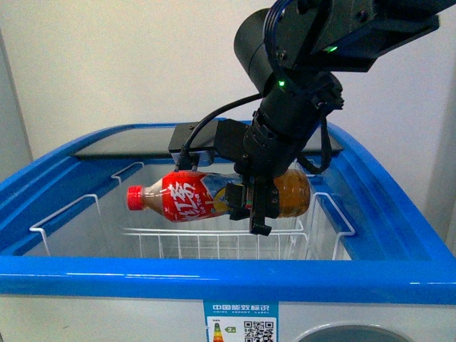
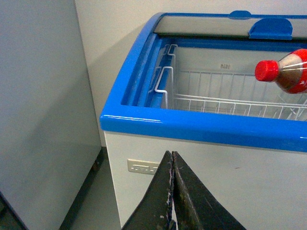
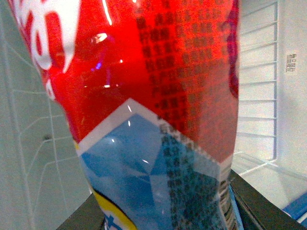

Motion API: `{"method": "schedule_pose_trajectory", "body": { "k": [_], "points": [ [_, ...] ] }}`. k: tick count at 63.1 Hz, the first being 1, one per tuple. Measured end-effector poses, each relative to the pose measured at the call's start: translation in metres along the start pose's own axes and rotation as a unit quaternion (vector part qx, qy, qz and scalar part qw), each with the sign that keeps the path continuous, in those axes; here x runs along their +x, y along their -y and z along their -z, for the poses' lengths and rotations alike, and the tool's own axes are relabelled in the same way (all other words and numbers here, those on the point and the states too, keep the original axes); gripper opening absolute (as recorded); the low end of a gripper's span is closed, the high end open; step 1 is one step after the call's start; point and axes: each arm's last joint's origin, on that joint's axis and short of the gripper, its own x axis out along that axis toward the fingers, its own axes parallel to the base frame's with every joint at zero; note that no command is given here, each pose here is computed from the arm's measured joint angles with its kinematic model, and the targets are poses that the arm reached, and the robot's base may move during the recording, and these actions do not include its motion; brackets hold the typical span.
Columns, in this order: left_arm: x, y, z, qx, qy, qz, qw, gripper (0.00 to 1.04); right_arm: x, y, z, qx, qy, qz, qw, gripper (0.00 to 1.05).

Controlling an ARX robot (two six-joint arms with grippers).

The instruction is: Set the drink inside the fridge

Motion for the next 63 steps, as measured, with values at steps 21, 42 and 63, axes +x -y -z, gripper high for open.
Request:
{"method": "schedule_pose_trajectory", "body": {
  "k": [21,42,63],
  "points": [
    [-0.011,0.000,0.008,-0.001,0.007,0.000,1.000,0.03,0.034,0.007,0.003,0.007,-0.020,0.001,1.000,0.43],
    [-0.021,0.000,0.007,-0.001,0.011,0.000,1.000,0.03,0.057,-0.006,0.000,0.007,-0.014,-0.001,1.000,0.60],
    [-0.028,0.000,0.007,-0.001,0.011,0.000,1.000,0.03,-0.001,0.019,-0.001,0.074,0.056,0.041,0.995,0.97]
  ]
}}
